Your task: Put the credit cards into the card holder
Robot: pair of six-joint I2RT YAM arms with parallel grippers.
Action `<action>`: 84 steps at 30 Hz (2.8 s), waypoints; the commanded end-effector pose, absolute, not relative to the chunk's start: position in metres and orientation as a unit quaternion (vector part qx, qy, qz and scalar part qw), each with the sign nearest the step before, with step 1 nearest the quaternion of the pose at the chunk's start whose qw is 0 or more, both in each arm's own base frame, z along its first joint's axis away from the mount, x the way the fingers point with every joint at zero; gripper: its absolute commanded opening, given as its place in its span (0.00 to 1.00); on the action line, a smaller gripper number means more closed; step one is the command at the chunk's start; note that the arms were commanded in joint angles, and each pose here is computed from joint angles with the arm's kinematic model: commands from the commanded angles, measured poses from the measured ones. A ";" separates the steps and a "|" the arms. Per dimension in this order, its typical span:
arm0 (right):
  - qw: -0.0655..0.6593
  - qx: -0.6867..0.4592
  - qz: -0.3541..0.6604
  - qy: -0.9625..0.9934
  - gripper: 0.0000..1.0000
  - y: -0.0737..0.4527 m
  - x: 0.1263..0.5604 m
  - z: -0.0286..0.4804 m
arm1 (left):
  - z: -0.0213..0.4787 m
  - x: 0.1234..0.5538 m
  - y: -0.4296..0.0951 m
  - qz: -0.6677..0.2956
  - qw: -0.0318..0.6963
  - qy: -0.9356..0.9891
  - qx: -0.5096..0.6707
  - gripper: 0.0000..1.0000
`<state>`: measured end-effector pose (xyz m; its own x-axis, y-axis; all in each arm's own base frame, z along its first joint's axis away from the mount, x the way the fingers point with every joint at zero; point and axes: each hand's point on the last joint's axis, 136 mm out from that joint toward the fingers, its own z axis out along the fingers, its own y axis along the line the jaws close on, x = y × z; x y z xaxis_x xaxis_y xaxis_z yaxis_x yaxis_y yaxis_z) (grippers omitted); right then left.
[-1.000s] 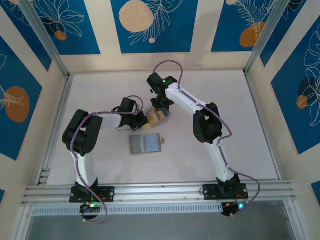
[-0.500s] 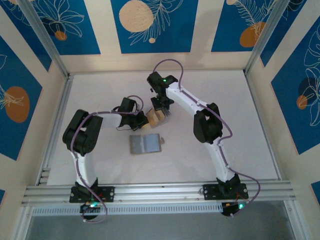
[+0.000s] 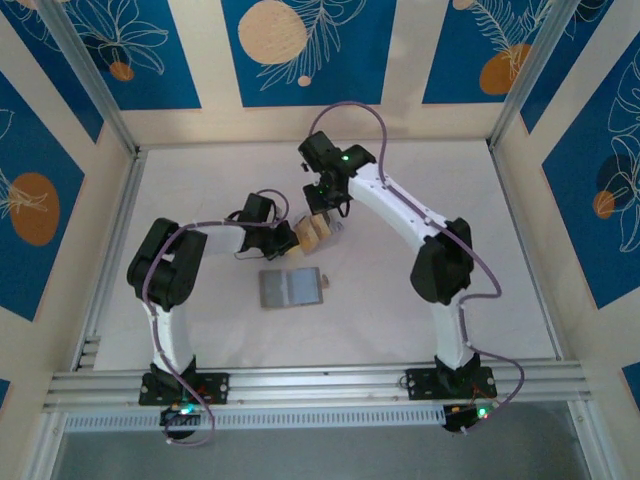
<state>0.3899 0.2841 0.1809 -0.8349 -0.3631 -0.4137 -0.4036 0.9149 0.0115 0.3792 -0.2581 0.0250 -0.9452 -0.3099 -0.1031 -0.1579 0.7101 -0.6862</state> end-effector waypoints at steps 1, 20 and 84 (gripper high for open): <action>0.225 -0.182 0.109 0.951 0.00 0.287 0.368 0.205 | 0.068 0.389 -0.269 -0.379 0.152 0.907 -0.098 0.06; 0.192 -0.155 0.338 0.908 0.00 0.346 0.293 0.162 | 0.059 0.277 -0.200 -0.270 0.123 0.954 -0.039 0.07; 0.085 0.047 0.366 0.925 0.00 0.344 0.241 -0.009 | -0.011 0.232 -0.147 -0.126 0.080 0.988 -0.039 0.07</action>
<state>0.2792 0.3561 0.0303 -0.9434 0.2148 -0.2525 -0.0467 0.6679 0.7428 0.2585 -0.1778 0.0190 -0.9692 -0.0988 -0.2256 -0.0009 0.9174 -0.3979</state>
